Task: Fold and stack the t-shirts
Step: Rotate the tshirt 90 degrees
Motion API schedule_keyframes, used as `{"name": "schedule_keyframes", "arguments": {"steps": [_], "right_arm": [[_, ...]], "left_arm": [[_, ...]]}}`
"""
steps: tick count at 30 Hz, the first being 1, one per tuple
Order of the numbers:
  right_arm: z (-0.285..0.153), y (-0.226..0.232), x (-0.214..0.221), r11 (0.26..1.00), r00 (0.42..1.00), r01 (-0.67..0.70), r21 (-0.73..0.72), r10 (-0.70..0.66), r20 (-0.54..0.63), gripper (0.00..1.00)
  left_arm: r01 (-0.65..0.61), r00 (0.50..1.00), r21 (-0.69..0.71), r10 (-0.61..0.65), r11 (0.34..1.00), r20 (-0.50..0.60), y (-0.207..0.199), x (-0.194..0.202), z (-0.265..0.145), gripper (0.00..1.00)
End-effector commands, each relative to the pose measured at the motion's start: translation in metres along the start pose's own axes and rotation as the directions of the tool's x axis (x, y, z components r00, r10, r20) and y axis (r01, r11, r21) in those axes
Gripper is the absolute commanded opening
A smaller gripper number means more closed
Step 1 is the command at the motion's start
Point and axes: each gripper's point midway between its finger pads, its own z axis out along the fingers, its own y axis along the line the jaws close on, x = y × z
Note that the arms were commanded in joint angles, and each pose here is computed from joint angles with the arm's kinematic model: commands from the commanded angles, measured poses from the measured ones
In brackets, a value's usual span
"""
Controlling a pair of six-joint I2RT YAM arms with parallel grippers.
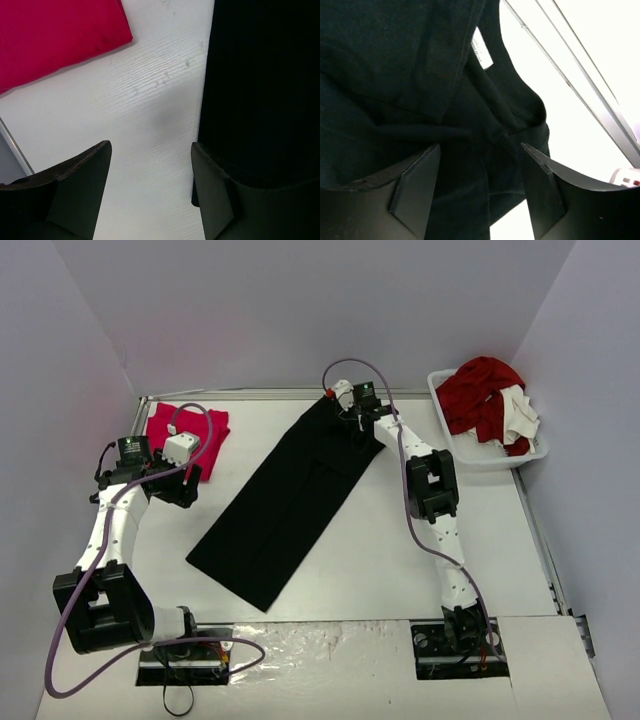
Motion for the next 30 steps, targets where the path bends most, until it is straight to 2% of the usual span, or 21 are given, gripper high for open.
{"name": "schedule_keyframes", "arguments": {"steps": [1,6,9,12,14,16,17,18,19,21,24,30], "right_arm": [[-0.035,-0.029,-0.026,0.998,0.998,-0.027,0.061,0.024,0.056,0.61],[-0.064,-0.038,-0.031,0.996,0.997,-0.038,0.081,0.033,0.068,0.65],[-0.103,-0.049,-0.047,0.994,0.992,-0.059,0.089,0.048,0.115,0.67],[-0.123,-0.036,-0.043,0.997,0.991,-0.068,0.036,0.063,0.120,0.67],[-0.153,-0.028,-0.055,0.997,0.984,-0.067,-0.026,0.071,0.166,0.65],[-0.175,-0.013,-0.047,0.992,0.985,-0.070,-0.102,0.085,0.148,0.53],[-0.182,0.001,-0.047,0.981,0.983,-0.071,-0.178,0.100,0.157,0.23],[-0.192,0.007,-0.045,0.974,0.982,-0.077,-0.212,0.111,0.154,0.08],[-0.194,0.024,-0.028,0.959,0.988,-0.084,-0.270,0.115,0.100,0.00],[-0.204,0.054,-0.021,0.911,0.989,-0.077,-0.405,0.120,0.082,0.00],[-0.217,0.105,0.005,0.809,0.996,-0.076,-0.583,0.091,-0.005,0.00],[-0.215,0.178,0.036,0.692,0.994,-0.063,-0.719,-0.017,-0.104,0.00]], "left_arm": [[-0.008,1.000,0.011,0.008,1.000,0.017,-0.001,-0.005,-0.003,0.63],[-0.011,0.999,0.012,0.010,1.000,0.035,-0.003,-0.008,-0.007,0.64],[-0.016,0.998,0.013,0.015,1.000,0.054,-0.005,-0.011,-0.011,0.63],[-0.016,0.997,0.015,0.015,1.000,0.071,-0.007,-0.014,-0.015,0.64],[-0.020,0.996,0.019,0.018,1.000,0.085,-0.010,-0.017,-0.018,0.64],[-0.020,0.996,0.017,0.018,1.000,0.093,-0.010,-0.019,-0.019,0.64],[-0.021,0.995,0.015,0.019,1.000,0.098,-0.010,-0.020,-0.020,0.64],[-0.017,0.995,0.015,0.016,1.000,0.100,-0.010,-0.020,-0.021,0.64],[-0.017,0.995,0.019,0.015,1.000,0.101,-0.011,-0.020,-0.021,0.64],[-0.017,0.994,0.023,0.014,1.000,0.109,-0.012,-0.022,-0.022,0.64],[-0.019,0.993,0.026,0.015,0.999,0.118,-0.013,-0.025,-0.023,0.64],[-0.013,0.993,0.027,0.010,1.000,0.116,-0.013,-0.024,-0.024,0.64]]}}
